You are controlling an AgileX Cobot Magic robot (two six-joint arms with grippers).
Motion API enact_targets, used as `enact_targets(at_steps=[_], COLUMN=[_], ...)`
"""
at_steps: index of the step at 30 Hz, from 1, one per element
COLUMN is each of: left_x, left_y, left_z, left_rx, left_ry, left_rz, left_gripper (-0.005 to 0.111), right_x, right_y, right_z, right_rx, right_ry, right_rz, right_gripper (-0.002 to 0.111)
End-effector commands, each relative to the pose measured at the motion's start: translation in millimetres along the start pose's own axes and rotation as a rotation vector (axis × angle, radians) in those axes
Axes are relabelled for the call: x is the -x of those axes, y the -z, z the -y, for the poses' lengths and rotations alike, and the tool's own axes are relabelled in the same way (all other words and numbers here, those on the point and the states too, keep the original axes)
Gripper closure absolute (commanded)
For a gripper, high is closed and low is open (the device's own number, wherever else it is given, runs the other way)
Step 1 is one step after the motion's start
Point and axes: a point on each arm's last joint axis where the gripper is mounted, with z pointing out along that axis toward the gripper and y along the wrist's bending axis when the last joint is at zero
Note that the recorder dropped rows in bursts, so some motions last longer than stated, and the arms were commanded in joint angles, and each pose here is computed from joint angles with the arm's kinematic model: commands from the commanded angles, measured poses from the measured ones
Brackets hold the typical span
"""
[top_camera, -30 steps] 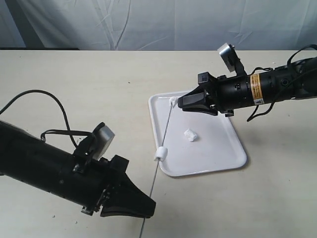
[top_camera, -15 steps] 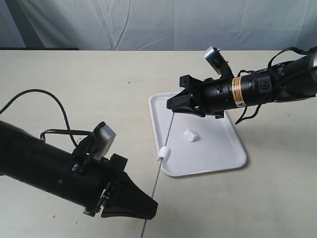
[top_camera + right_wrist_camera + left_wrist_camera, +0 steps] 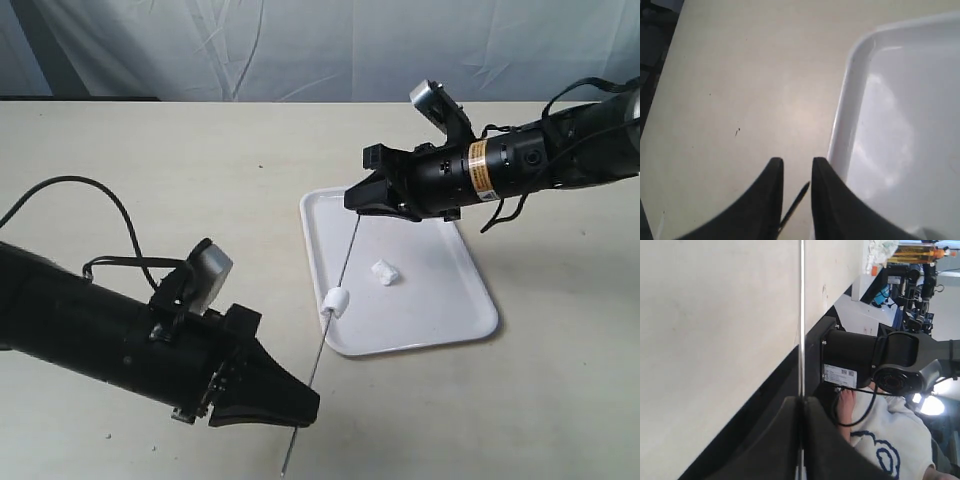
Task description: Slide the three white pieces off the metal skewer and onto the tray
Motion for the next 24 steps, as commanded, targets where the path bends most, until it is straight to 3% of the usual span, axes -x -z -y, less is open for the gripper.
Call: enact_targets(at_steps=[1,12,18,24], left_x=[13,26,33,43], left_y=[0,1,2,2], left_z=[3.0,5.9,5.1,10.5], left_rx=[0.047,0.094,0.108,0.091], left_ry=[-0.038,-0.062,-0.051,-0.061], left_rz=[0.069,0.127,0.202,0.234], left_gripper=[0.107,0.107,0.107,0.107], right_x=[8,22,7,-17], right_y=[27,95,86,69], right_z=[9,22,6,11], right_rx=[0.039,0.112,0.239,0.165], right_ry=[-0.034,-0.109,-0.116,-0.156], right_rz=[-0.016,0.036,-0.066,-0.105], right_gripper=[0.088,0.088,0.088,0.084])
